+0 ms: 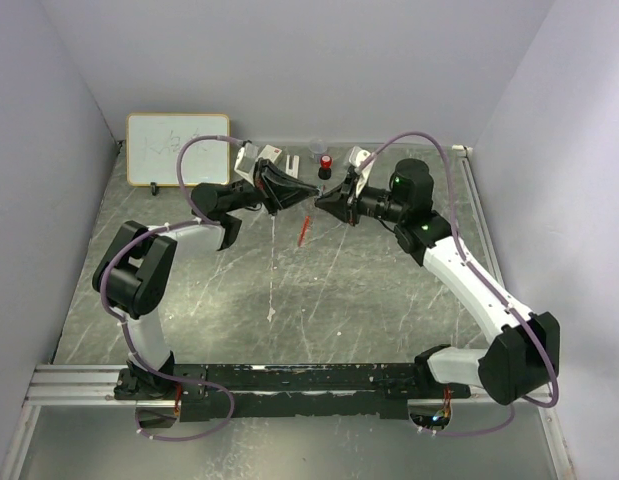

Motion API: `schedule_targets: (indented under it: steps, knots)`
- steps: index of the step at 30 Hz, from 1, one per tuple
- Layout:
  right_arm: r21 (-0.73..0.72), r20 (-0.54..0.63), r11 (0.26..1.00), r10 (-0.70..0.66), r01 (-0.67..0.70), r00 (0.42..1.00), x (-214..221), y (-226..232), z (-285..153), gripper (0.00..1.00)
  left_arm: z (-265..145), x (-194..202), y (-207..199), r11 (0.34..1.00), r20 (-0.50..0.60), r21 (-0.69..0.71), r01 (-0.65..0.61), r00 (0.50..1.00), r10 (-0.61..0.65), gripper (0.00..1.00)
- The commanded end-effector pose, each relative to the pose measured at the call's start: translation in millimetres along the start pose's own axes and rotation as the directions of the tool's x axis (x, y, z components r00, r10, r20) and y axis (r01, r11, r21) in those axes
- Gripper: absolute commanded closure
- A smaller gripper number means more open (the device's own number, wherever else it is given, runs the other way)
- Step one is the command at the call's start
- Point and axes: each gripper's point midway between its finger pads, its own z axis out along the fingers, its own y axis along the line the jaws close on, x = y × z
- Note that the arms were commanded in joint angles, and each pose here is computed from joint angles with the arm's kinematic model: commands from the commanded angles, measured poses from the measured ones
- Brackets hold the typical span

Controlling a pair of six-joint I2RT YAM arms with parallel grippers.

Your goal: Put the keys on the keyring

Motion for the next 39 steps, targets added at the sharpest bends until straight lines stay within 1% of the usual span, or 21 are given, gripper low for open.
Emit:
schedule_targets:
  steps: [1, 12, 17, 21, 23, 24, 27, 33, 39]
  knots:
    - [-0.033, 0.012, 0.999, 0.013, -0.013, 1.0, -6, 0, 7, 0.88, 13, -81, -41, 0.958, 0.233, 0.088, -0.273, 0.941, 0.247, 0.93]
    - [-0.004, 0.017, 1.0, 0.0, 0.0, 1.0, -13, -12, 13, 0.89, 13, -88, -40, 0.959, 0.244, 0.088, -0.27, 0.939, 0.242, 0.93]
    - [0.073, -0.008, 0.997, 0.001, -0.001, 1.0, -5, -16, 2, 0.84, 8, -91, -39, 0.958, 0.245, 0.072, -0.278, 0.936, 0.253, 0.93]
    - [0.143, 0.014, 0.99, -0.022, 0.019, 1.0, -12, -15, -14, 0.8, 6, -91, -38, 0.959, 0.243, 0.063, -0.278, 0.936, 0.255, 0.93]
    - [0.165, 0.034, 0.986, -0.044, 0.038, 0.998, -22, -13, -22, 0.79, 4, -89, -37, 0.961, 0.242, 0.056, -0.272, 0.937, 0.251, 0.93]
    - [0.171, 0.032, 0.985, -0.041, 0.035, 0.999, -18, -10, -24, 0.78, 4, -88, -37, 0.962, 0.241, 0.053, -0.267, 0.938, 0.248, 0.93]
    - [0.195, 0.056, 0.98, -0.06, 0.048, 0.997, -24, -9, -32, 0.76, 2, -84, -35, 0.965, 0.236, 0.048, -0.258, 0.942, 0.24, 0.93]
    - [0.164, 0.099, 0.985, -0.073, 0.056, 0.992, -40, -5, -30, 0.75, -1, -70, -33, 0.971, 0.202, 0.058, -0.232, 0.955, 0.216, 0.93]
    - [0.117, 0.104, 0.993, -0.047, 0.034, 0.994, -36, -6, -17, 0.73, -2, -55, -35, 0.975, 0.167, 0.077, -0.206, 0.967, 0.191, 0.93]
